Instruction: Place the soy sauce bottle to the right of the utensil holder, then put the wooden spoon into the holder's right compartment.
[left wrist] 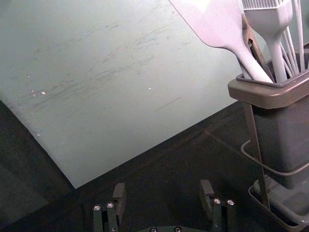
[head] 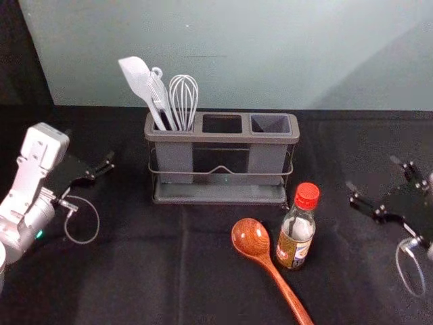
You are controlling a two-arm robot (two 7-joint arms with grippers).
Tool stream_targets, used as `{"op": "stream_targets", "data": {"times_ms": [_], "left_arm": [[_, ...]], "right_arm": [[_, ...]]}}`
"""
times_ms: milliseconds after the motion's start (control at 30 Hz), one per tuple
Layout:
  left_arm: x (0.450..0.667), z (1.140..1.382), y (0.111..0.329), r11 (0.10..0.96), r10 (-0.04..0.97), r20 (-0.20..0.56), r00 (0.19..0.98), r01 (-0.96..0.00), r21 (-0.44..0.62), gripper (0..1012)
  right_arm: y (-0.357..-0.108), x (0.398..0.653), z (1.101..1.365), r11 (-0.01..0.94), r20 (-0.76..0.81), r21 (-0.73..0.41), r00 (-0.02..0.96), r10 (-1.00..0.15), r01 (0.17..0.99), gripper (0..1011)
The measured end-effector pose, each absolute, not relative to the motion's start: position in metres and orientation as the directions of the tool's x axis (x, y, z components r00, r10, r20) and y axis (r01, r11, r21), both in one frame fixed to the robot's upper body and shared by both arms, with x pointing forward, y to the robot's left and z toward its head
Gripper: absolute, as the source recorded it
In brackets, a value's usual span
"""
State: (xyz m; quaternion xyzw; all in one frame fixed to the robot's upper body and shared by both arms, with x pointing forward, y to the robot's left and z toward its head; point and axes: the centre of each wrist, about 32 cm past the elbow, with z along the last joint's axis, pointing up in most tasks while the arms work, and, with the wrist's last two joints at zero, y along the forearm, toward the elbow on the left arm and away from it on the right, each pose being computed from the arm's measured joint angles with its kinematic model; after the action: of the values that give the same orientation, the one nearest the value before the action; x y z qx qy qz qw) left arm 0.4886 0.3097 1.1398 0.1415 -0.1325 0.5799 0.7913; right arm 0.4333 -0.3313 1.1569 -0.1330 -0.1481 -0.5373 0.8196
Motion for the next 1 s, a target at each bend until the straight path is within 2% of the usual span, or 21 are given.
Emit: {"op": "stream_targets", "data": {"times_ms": [367, 700, 1000], "left_arm": [[0.489, 1.14, 0.31, 0.287, 0.88, 0.374, 0.292, -0.955, 0.07, 1005], [0.489, 1.14, 0.31, 0.287, 0.88, 0.374, 0.292, -0.955, 0.07, 1005], [0.489, 1.14, 0.31, 0.287, 0.88, 0.374, 0.292, -0.955, 0.07, 1005]], "right_arm": [[-0.335, 0.405, 1.17, 0.507, 0.24, 0.041, 0.484, -0.841, 0.861, 1002], [-0.317, 0.398, 1.179, 0.618, 0.162, 0.156, 0.598, -0.785, 0.77, 1003], [-0.296, 0.399, 1.176, 0.681, 0.141, 0.161, 0.666, -0.733, 0.715, 1002]]}}
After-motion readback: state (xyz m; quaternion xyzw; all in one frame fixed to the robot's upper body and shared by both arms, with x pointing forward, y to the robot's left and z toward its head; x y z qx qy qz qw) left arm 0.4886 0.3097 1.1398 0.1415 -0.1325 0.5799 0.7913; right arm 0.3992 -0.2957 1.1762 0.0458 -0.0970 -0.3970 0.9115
